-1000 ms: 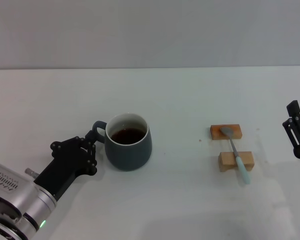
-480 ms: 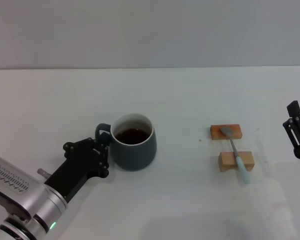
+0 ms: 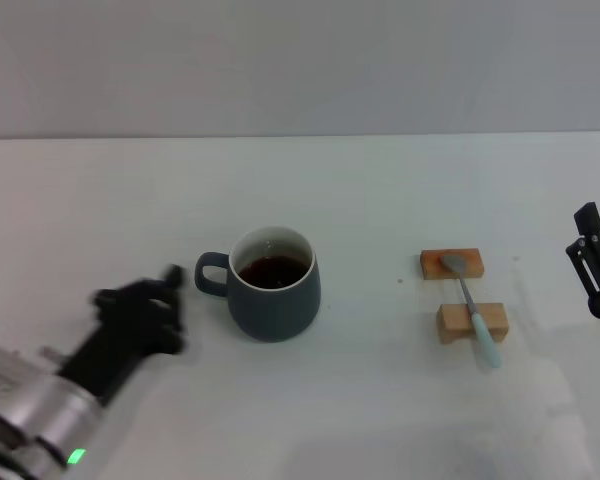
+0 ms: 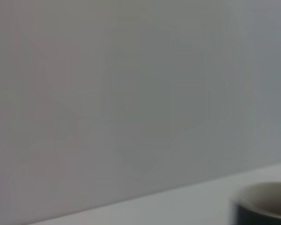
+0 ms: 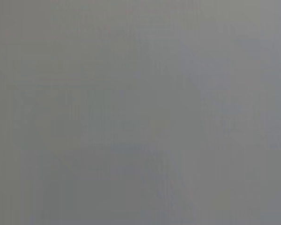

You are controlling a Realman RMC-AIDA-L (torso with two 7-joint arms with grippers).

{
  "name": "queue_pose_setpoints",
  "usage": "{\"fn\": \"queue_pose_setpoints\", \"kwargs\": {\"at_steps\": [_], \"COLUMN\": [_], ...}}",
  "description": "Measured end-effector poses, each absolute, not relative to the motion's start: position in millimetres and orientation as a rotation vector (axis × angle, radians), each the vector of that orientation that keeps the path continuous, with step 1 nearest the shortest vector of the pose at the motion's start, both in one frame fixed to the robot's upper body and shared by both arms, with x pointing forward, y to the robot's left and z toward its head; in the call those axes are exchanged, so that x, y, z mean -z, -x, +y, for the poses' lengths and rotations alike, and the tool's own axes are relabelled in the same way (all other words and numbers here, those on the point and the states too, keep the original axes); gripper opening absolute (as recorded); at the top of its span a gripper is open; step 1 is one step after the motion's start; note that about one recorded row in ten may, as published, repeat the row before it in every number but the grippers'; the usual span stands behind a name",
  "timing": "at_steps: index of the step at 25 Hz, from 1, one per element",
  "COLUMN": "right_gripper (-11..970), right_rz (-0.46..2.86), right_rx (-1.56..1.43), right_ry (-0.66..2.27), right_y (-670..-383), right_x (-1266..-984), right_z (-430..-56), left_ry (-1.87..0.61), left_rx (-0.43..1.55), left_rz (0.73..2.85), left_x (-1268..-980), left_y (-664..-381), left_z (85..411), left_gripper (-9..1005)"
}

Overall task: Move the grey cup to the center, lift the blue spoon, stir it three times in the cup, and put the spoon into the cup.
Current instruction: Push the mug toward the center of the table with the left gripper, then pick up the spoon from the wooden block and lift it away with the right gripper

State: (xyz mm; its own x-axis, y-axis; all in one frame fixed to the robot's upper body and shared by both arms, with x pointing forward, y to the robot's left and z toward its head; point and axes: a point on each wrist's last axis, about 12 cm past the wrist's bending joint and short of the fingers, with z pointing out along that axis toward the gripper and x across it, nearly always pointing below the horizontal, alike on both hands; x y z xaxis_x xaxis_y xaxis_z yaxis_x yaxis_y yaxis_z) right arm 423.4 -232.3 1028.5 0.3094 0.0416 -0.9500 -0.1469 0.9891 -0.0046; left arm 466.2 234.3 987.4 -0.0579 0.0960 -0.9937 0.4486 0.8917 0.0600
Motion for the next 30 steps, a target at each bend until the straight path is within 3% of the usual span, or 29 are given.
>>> {"fn": "queue_pose_setpoints", "kwargs": {"at_steps": [10,19,30], "right_gripper": [826,827,827], "right_rz": [1.267,1.305,1.386], "right_rx": [-0.123,-0.154,-0.18], "right_ry": [0.087,0.11,0.086], "right_y": [-418,-408,-397], "right_x": [-1026,-1020,-1011], "right_z": [-232,-227,-221], "left_ry": [-0.024,0.035,0.017], "left_rx": [0.091,0.091,0.063], "left_rz": [1.528,1.549,1.561], "left_x": [-994,-990,-989], "left_y": [-424,-409,-406], "left_z": [316,335,342], "left_gripper": [44,201,676]}}
